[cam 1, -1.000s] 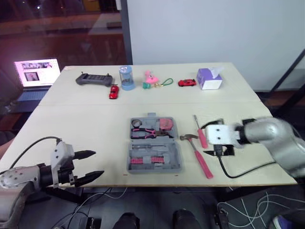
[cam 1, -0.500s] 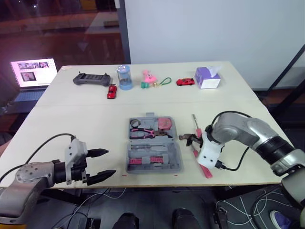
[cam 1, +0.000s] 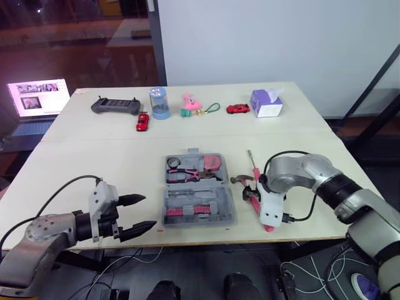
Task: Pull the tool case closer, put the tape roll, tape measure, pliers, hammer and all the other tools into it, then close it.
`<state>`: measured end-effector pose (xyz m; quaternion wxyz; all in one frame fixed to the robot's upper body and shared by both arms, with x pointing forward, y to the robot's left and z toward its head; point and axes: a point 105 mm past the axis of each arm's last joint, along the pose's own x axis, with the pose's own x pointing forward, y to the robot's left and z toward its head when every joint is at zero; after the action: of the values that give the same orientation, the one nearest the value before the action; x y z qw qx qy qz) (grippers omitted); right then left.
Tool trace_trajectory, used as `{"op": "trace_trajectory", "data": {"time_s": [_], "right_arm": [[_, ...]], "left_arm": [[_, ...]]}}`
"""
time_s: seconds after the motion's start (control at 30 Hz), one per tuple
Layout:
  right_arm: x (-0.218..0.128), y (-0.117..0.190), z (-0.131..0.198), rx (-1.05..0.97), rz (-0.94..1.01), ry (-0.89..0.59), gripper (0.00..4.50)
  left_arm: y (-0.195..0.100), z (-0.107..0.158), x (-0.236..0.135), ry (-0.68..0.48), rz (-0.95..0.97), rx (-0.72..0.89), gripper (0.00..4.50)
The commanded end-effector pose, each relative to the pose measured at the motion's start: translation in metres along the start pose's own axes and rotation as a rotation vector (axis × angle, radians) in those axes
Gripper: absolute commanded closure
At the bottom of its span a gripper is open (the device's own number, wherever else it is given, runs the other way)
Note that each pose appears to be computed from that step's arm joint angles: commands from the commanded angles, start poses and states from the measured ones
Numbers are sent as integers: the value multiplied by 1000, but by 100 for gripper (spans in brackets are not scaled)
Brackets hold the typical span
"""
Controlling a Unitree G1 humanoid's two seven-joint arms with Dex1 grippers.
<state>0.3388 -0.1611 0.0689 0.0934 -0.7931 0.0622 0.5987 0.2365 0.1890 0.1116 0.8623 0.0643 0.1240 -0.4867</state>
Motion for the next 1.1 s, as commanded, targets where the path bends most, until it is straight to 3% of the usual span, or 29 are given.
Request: {"op": "trace_trajectory", "data": {"time_s": [0.03, 0.3, 0.4, 0.6, 0.7, 1.1], "right_arm": [[5, -8, -4, -1, -17, 7, 3], [14, -19, -9, -14, -20, 10, 3], [18, -22, -9, -19, -21, 6, 81], [24, -29, -10, -30, -43, 8, 357], [26, -31, -11, -44, -59, 15, 433], [13, -49, -14, -160, -194, 42, 450]], "left_arm": [[-2, 11, -4, -24, 7, 34, 0], [-4, 9, -6, -25, 21, 27, 0], [-4, 9, -7, -24, 26, 25, 0], [-3, 9, -8, -24, 34, 25, 0], [-3, 8, -9, -22, 37, 24, 0], [1, 7, -7, -22, 32, 27, 0]]}}
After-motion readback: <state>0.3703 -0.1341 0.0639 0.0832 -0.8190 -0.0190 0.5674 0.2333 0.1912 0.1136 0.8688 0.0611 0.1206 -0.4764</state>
